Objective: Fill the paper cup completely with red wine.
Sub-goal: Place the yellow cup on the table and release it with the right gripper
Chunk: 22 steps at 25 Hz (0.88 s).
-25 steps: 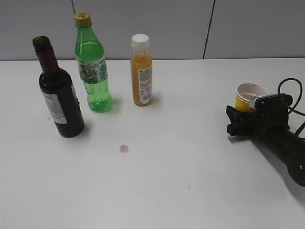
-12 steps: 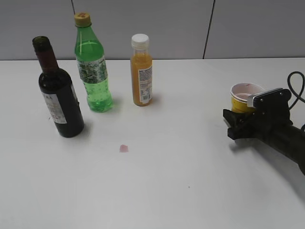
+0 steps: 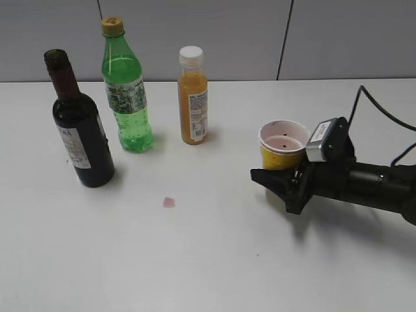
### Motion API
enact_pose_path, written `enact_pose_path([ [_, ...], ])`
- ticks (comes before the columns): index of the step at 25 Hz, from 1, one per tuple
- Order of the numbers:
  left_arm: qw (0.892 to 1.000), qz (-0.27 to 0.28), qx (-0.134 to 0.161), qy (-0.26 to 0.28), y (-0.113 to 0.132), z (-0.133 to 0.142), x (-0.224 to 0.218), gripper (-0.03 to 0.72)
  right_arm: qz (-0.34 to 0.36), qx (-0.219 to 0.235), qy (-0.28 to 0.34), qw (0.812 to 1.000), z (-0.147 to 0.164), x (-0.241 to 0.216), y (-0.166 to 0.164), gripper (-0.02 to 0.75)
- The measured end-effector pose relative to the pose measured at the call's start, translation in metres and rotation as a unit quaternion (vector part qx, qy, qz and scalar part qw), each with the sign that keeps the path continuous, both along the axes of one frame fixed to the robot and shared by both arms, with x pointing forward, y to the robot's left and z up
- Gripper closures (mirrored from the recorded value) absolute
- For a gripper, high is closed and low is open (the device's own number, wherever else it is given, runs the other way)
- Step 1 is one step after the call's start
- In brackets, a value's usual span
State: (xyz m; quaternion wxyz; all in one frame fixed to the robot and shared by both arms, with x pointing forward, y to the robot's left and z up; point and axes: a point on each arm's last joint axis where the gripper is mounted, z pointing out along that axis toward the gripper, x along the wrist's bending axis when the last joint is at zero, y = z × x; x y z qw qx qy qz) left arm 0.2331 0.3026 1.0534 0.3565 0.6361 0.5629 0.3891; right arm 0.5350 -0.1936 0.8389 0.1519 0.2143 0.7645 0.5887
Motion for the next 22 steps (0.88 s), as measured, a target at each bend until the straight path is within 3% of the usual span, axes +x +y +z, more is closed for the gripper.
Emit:
enact_pose_path([
  [9, 1.0, 0.0, 0.0, 0.0, 0.0, 0.0, 0.0, 0.134, 0.197, 0.01, -0.007, 0.98, -0.026, 0.012, 0.087, 0.299],
  [22, 1.0, 0.0, 0.0, 0.0, 0.0, 0.0, 0.0, 0.134, 0.215, 0.011, -0.011, 0.976, -0.041, 0.02, 0.102, 0.3],
])
